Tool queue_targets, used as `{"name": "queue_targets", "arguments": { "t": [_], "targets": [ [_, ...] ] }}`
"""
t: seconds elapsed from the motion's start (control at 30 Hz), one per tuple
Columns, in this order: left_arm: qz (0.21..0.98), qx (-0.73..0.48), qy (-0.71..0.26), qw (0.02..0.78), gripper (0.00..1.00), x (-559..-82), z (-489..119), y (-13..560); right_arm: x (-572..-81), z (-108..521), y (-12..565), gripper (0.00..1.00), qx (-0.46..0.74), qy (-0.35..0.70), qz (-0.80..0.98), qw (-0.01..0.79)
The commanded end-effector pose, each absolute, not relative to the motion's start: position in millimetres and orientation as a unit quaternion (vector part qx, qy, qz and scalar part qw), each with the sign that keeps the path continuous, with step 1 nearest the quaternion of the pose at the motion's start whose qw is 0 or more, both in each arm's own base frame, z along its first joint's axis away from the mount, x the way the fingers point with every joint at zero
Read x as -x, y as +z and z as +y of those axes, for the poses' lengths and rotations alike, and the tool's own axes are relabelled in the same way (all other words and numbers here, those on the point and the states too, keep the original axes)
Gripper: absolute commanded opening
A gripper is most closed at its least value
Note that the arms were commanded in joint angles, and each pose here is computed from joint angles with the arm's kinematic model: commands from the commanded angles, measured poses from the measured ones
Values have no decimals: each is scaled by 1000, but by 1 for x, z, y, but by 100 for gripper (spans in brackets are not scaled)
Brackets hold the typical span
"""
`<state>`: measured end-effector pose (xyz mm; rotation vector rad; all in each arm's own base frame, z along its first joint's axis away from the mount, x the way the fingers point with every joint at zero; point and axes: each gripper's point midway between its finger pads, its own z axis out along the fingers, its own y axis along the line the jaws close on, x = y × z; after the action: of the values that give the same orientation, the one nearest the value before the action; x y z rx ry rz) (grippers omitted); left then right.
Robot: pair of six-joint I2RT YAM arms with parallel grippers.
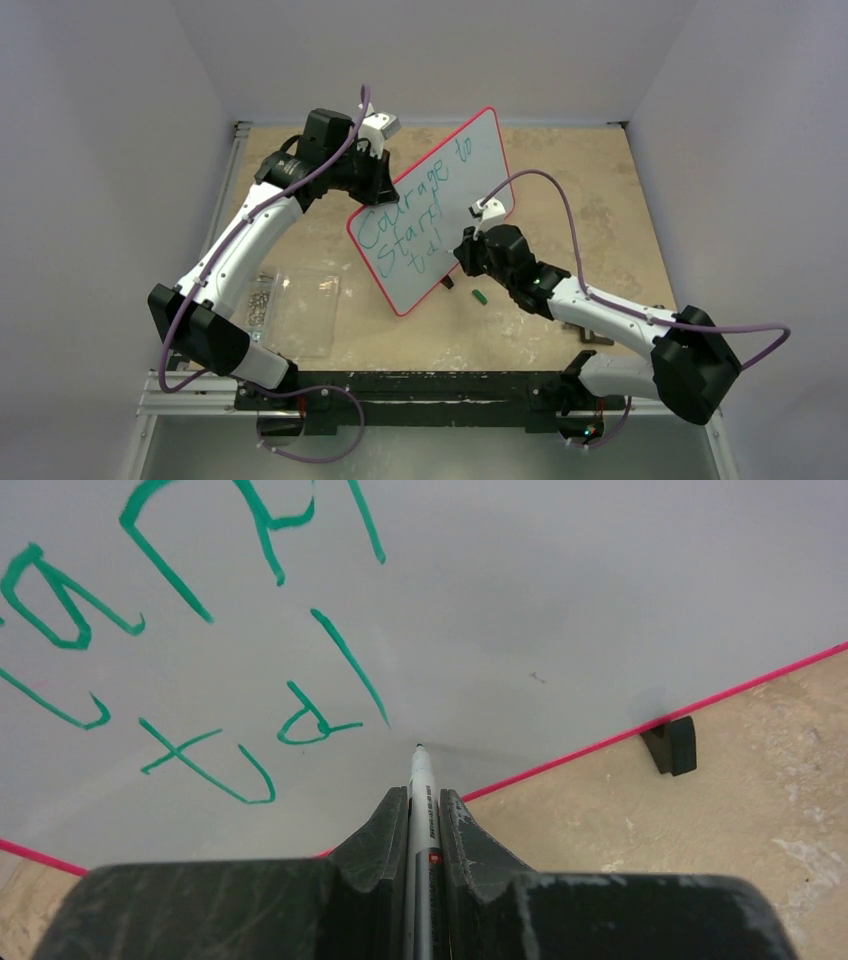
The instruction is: Write a sentence on the whiteboard
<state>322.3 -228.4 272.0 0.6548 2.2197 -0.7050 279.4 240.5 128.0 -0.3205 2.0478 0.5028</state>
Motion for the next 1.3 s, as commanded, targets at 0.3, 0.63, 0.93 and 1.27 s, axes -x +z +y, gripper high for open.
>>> {"name": "queue_targets", "arguments": {
  "t": [0.3,0.63,0.93,1.27],
  "targets": [
    [873,-241,-190,379,0,-334,-196,270,-310,241,213,0,107,197,793,567],
    [872,-241,-191,381,0,-334,-197,271,-323,245,232,0,98,205,779,585],
    [871,-242,-193,381,0,-334,-197,271,-324,249,211,0,100,210,789,568],
    [872,-241,-194,380,0,-334,-198,270,-311,239,174,0,101,202,811,540]
  ]
}}
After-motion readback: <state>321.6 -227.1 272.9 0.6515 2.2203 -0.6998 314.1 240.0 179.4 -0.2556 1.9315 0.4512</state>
